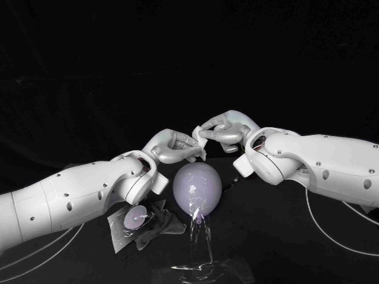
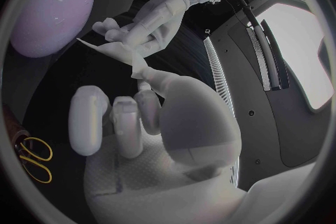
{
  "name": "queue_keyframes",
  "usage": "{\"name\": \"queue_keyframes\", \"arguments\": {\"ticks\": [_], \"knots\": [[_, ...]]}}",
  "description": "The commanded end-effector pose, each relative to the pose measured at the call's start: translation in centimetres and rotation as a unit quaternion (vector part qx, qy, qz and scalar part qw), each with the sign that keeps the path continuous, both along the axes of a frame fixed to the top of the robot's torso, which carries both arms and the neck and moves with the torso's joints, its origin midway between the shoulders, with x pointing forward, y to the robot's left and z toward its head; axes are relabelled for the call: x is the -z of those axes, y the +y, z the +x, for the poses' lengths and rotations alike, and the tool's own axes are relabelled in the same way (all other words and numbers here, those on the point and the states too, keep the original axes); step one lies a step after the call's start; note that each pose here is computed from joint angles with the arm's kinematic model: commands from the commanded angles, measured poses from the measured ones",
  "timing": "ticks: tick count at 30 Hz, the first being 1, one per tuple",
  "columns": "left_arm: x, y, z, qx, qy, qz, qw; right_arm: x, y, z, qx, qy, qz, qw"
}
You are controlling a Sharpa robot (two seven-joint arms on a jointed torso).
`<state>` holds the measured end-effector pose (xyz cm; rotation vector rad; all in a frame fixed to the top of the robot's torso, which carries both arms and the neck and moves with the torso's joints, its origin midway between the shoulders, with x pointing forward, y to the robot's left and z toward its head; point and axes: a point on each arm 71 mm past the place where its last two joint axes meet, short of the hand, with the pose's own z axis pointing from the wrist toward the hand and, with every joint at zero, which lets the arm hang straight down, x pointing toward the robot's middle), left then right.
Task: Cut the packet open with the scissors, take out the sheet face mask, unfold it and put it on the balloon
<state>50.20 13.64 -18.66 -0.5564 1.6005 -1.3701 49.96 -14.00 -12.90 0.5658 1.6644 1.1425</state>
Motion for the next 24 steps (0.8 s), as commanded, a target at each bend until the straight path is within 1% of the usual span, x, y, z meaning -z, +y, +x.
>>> {"name": "queue_keyframes", "arguments": {"ticks": [1, 6, 13, 18, 24], "knots": [[-0.31, -0.2, 0.02, -0.001, -0.004, -0.018, 1.0, 0.1, 0.1, 0.1, 0.0, -0.003, -0.003, 1.0], [-0.37, -0.1, 0.0, -0.004, -0.003, -0.024, 1.0, 0.3, 0.1, 0.2, 0.003, 0.0, -0.007, 1.0], [-0.46, 0.2, -0.03, -0.013, -0.001, -0.037, 0.999, 0.4, -0.3, 0.4, 0.006, 0.002, -0.007, 1.0], [-0.45, 0.5, -0.01, -0.024, 0.009, -0.051, 0.998, 0.5, -0.5, 0.3, 0.001, -0.002, -0.004, 1.0], [-0.32, 0.9, 0.05, -0.039, 0.028, -0.067, 0.997, 0.7, -0.8, 0.0, -0.003, -0.005, 0.0, 1.0]]}}
